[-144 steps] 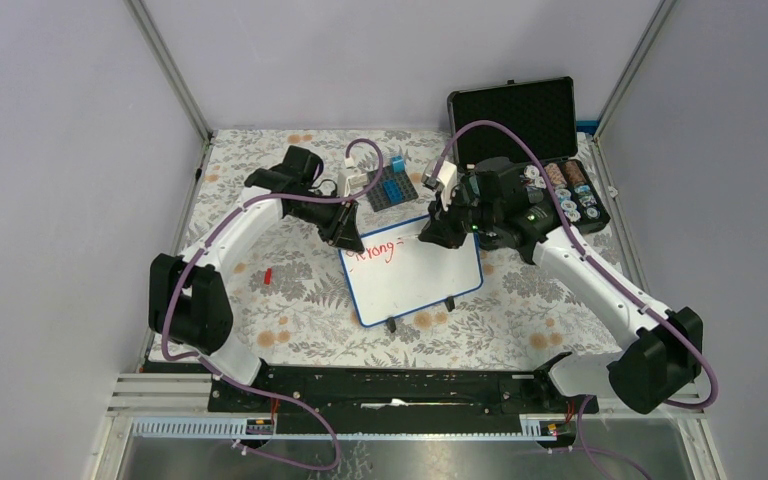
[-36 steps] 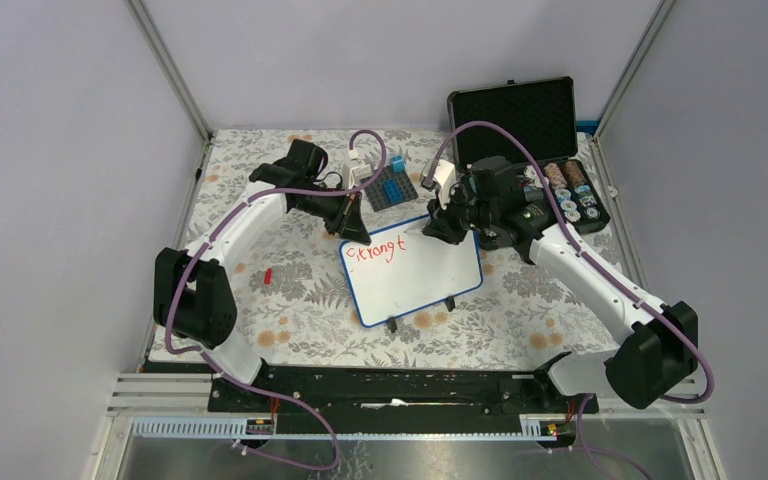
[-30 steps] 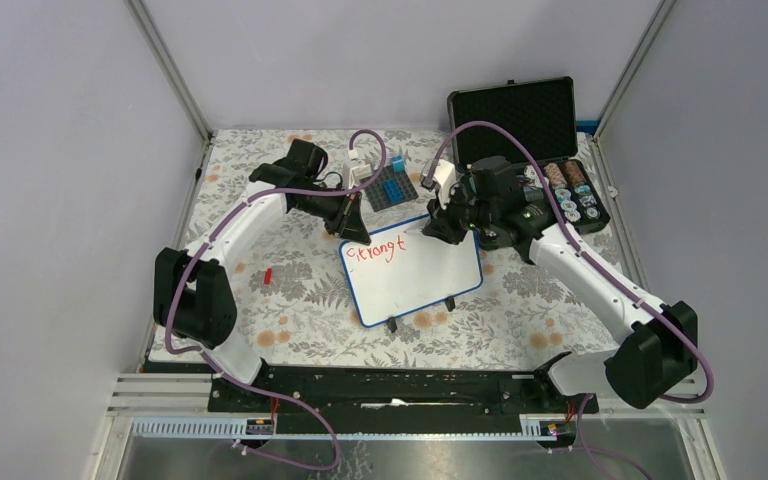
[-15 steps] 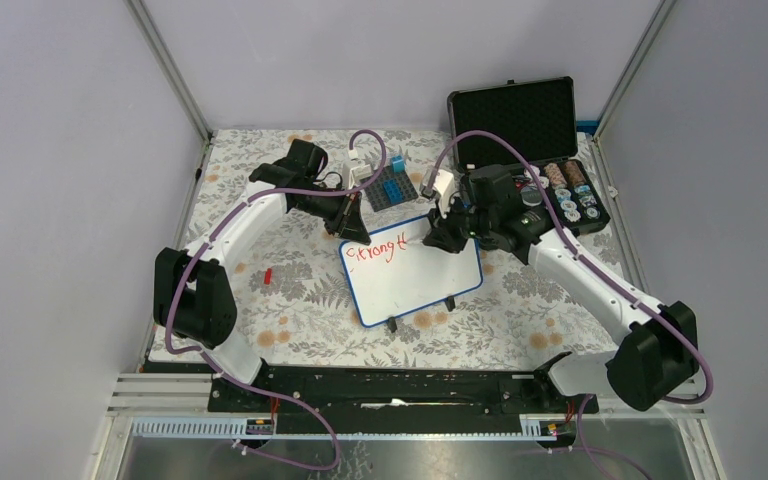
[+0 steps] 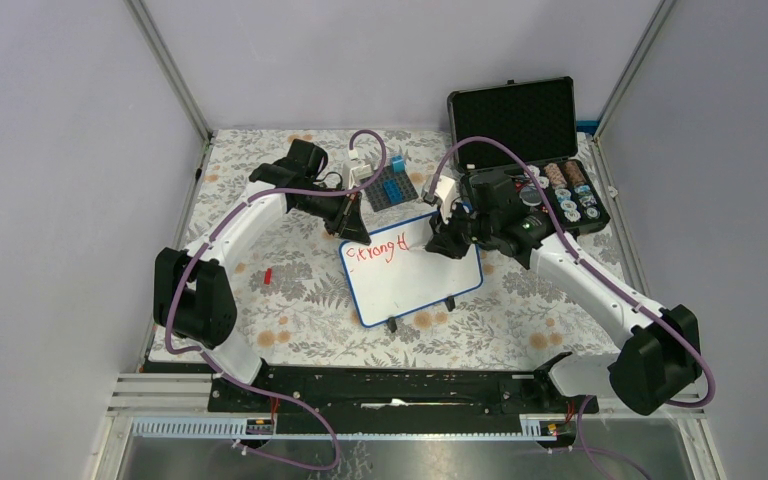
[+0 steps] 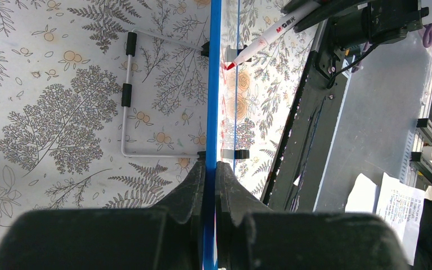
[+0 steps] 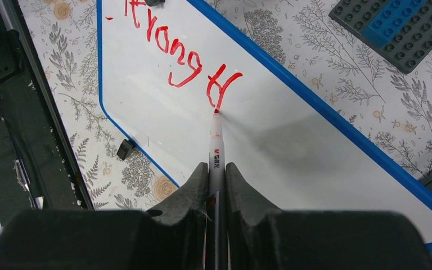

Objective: Write a sentence on the whiteboard

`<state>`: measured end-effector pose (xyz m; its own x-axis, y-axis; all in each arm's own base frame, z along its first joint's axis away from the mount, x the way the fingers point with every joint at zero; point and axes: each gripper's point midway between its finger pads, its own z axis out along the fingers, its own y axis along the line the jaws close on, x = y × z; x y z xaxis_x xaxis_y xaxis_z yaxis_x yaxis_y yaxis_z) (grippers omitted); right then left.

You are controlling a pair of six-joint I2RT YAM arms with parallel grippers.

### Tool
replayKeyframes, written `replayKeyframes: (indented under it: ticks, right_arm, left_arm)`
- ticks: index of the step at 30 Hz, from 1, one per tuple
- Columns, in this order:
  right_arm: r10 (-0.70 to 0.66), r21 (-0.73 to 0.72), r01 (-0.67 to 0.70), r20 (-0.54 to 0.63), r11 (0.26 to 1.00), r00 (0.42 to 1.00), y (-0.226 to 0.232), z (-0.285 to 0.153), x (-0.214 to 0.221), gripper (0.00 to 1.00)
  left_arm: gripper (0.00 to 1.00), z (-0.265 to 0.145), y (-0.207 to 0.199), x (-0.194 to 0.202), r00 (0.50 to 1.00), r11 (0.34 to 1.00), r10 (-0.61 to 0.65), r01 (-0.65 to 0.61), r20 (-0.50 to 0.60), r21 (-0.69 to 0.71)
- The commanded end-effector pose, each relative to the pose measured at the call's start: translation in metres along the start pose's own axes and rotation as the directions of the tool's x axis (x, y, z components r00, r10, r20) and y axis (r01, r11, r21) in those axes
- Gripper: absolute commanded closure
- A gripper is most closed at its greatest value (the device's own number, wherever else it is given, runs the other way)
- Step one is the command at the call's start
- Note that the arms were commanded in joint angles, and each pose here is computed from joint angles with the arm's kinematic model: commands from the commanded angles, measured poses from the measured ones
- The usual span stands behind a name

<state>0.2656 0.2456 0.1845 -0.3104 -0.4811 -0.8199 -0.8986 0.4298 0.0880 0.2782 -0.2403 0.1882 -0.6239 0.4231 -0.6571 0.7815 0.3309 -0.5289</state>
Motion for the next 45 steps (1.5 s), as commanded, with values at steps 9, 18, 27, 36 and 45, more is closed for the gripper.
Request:
replayKeyframes:
  ticks: [9,18,27,36,45]
  right_arm:
    - [-0.035,0.018,0.033,0.11,0.999,0.993,-0.002,-0.016,-0.047,1.0]
    - [-0.039,0.043,0.035,0.096,0.998,0.995,-0.01,-0.011,-0.045,1.0]
    - [-0.041,0.063,0.036,0.08,0.997,0.996,-0.016,-0.008,-0.041,1.0]
    - [-0.052,0.106,0.044,0.075,0.993,0.996,-0.023,-0.013,-0.039,1.0]
    - [-0.046,0.119,0.037,0.068,0.992,0.997,-0.027,-0.017,-0.032,1.0]
  left_arm:
    - [1.0,-0.003,0.002,-0.01,0.998,0.998,0.063,-0.062,0.023,-0.033]
    - [1.0,-0.004,0.003,-0.01,0.997,0.997,0.066,-0.065,0.024,-0.035]
    - [1.0,-0.003,0.004,-0.008,0.998,0.997,0.065,-0.064,0.02,-0.039]
    - [1.0,-0.003,0.004,-0.008,0.998,0.997,0.061,-0.06,0.019,-0.039]
    - [1.0,-0.003,0.004,-0.009,0.998,0.997,0.061,-0.06,0.02,-0.043]
